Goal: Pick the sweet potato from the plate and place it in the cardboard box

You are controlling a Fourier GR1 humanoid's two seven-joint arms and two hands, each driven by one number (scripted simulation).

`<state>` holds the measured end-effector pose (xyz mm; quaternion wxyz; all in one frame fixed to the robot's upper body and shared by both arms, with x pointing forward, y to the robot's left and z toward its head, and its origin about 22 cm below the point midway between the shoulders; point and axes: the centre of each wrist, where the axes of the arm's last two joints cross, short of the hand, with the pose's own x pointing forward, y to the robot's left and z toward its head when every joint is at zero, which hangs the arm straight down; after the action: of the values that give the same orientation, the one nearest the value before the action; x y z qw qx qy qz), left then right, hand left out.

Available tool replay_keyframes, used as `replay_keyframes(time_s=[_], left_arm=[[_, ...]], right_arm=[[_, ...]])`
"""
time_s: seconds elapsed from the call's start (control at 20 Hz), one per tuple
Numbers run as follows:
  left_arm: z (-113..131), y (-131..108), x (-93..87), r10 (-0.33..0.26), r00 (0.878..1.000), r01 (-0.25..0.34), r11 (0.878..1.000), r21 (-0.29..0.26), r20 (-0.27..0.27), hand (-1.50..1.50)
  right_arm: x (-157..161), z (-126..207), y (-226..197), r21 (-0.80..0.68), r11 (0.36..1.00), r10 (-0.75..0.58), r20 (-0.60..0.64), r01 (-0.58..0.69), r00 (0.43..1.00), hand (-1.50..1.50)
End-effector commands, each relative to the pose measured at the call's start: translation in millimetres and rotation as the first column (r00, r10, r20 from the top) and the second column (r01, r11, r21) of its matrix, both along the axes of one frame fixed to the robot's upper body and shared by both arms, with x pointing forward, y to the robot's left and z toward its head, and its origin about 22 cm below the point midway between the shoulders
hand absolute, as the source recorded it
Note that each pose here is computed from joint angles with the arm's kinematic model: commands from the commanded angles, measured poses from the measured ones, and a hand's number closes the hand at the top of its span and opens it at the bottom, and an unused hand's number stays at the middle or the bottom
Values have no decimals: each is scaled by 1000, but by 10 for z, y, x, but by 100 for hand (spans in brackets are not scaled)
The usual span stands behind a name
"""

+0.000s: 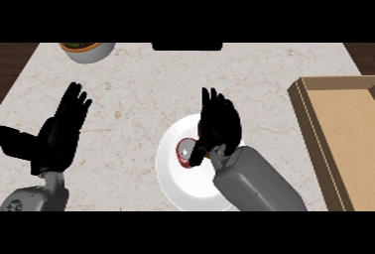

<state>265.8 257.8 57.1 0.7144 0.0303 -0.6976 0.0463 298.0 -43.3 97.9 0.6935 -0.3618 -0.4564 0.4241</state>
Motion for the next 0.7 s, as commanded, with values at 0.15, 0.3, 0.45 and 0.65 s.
replay_keyframes(time_s=[0.15,0.3,0.45,0.65], left_arm=[[-133,26,2,0,1000,0,1000,-5,-8,0],[-13,-77,-10,3,1000,-3,1000,11,2,0],[14,87,46,-3,1000,3,1000,2,-1,0],[-152,-107,48,-2,1000,2,1000,-7,6,0]], right_arm=[[-15,-244,84,-61,995,-81,-41,78,996,-150],[89,-175,-6,-88,990,-111,-41,107,993,-150],[48,-311,28,-93,992,-93,-54,87,994,-150],[-9,-429,-60,-81,993,-90,-47,86,995,-150]])
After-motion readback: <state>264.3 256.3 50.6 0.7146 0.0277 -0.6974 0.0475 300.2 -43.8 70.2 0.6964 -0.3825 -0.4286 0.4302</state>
